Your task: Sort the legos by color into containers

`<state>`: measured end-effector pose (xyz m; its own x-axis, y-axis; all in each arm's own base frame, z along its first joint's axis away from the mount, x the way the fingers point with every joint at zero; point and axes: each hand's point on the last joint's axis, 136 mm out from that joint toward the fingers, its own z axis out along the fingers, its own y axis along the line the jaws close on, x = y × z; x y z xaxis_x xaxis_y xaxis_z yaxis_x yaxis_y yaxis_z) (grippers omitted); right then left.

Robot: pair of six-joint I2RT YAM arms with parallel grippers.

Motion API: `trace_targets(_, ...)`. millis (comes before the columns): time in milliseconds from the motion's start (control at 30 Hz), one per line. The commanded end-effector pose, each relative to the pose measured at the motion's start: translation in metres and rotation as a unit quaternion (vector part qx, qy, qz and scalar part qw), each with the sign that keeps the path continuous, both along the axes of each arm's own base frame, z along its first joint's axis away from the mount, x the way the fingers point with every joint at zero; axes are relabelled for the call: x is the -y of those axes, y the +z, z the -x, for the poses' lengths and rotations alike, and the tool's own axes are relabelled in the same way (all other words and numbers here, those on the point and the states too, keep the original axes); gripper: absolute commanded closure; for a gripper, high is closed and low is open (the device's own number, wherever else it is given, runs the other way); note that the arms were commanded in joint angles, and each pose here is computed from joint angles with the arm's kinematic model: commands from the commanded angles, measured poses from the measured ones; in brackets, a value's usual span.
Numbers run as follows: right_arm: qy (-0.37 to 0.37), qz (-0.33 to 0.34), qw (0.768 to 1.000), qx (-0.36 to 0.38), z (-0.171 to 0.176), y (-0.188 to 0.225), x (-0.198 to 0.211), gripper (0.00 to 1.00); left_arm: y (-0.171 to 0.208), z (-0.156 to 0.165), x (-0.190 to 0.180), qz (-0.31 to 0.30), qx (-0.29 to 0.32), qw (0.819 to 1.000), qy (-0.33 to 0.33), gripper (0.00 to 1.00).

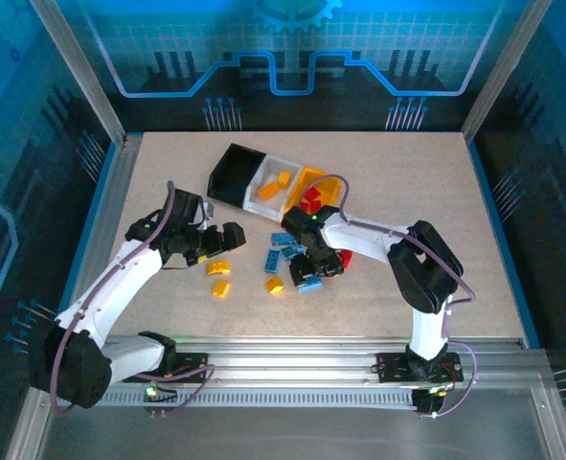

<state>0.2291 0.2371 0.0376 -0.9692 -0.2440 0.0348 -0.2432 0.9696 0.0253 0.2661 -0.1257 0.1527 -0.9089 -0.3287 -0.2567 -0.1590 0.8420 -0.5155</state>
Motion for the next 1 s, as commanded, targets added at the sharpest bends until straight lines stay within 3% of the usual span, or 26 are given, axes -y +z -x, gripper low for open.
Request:
trace_targets(0, -0.046, 0.008, 0.998, 0.032, 0.009, 0.017, 0.007, 0.2, -0.002, 0.009, -0.001, 0.007, -0.012, 1.0, 0.0, 0.01)
trace_targets(233, -0.08, -0.109, 0.991, 0.0, 0.015, 0.012, -0.036, 0.19, -0.004, 0.006, -0.001, 0.012, -0.014, 1.0, -0.002, 0.01)
trace_targets(467, -0.088, -0.035, 0.995, -0.009, 0.007, -0.006, -0.023, 0.18, -0.003, 0.009, -0.003, 0.008, -0.014, 1.0, -0.007, 0.01)
trace_targets(967, -0.092, 0.046, 0.995, -0.016, -0.003, -0.027, 0.002, 0.19, -0.008, 0.014, -0.011, 0.01, -0.019, 1.0, 0.001, 0.01)
